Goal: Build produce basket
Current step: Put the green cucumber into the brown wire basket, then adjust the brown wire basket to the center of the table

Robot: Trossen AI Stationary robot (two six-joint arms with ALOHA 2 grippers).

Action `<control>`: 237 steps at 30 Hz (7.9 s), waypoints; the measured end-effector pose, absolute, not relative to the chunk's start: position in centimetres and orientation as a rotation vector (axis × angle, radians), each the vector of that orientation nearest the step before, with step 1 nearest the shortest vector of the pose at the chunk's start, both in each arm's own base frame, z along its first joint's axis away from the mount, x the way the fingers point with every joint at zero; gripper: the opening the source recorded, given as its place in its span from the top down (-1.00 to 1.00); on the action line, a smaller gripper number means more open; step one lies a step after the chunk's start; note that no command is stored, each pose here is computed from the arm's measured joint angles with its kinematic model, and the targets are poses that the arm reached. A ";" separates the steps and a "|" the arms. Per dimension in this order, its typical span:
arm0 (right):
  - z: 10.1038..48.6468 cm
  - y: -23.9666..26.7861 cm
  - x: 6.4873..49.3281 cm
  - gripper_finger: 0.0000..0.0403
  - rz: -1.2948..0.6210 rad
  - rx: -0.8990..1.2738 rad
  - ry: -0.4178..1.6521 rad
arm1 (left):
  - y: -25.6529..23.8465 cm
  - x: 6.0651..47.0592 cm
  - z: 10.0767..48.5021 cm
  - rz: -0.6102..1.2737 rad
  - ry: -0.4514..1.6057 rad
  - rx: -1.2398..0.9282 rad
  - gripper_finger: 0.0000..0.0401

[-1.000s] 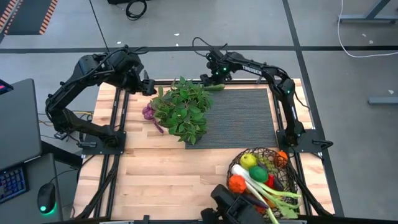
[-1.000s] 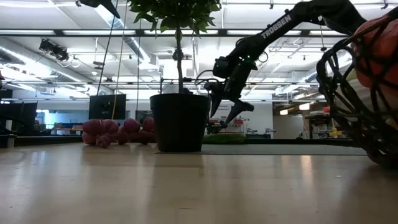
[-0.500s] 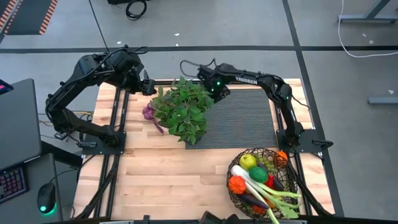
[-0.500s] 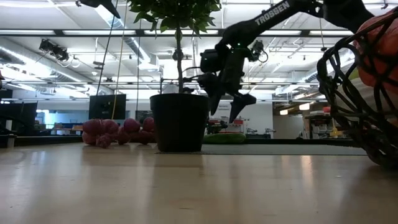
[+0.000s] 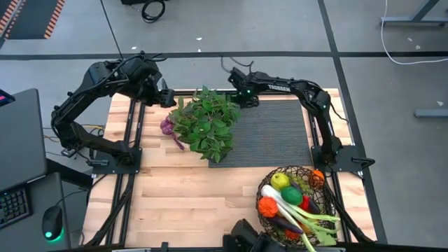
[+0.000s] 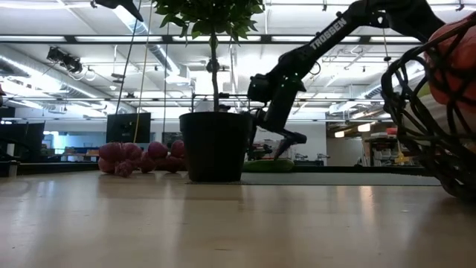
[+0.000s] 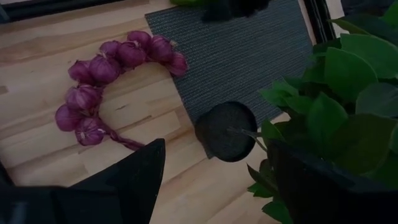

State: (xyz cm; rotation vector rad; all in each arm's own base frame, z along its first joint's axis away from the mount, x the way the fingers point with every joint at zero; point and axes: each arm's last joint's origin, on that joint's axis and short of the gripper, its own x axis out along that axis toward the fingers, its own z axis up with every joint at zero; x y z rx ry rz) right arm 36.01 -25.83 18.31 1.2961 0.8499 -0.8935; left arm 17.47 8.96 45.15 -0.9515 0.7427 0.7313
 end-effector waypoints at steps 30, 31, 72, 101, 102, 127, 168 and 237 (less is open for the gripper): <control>16.0 -29.3 34.8 -0.44 -1.402 1.695 0.349 | 7.7 17.6 44.9 0.705 0.807 -0.968 -0.44; 15.8 -29.3 34.8 -0.40 -1.401 1.693 0.352 | 7.7 17.6 44.9 0.705 0.807 -0.968 -0.44; 26.3 -27.5 36.3 0.11 -0.661 0.697 0.960 | 8.2 18.3 45.4 0.699 0.706 -0.920 -0.44; 34.2 -14.0 35.2 0.11 -0.351 0.946 1.324 | 14.2 21.6 44.7 0.678 0.582 -0.774 -0.44; 34.4 -13.4 35.3 0.11 -0.356 0.955 1.323 | 14.5 22.0 44.5 0.656 0.589 -0.765 -0.44; 35.3 1.7 35.8 0.12 -0.764 1.132 1.323 | 18.4 21.6 43.0 0.604 0.679 -0.588 -0.44; 35.8 13.6 20.6 0.11 -0.913 1.378 1.483 | 17.6 22.0 42.1 0.536 0.793 -0.584 -0.44; 39.0 5.7 18.1 -0.72 -0.600 0.876 1.200 | 5.2 13.1 48.4 0.468 0.612 -0.781 -0.44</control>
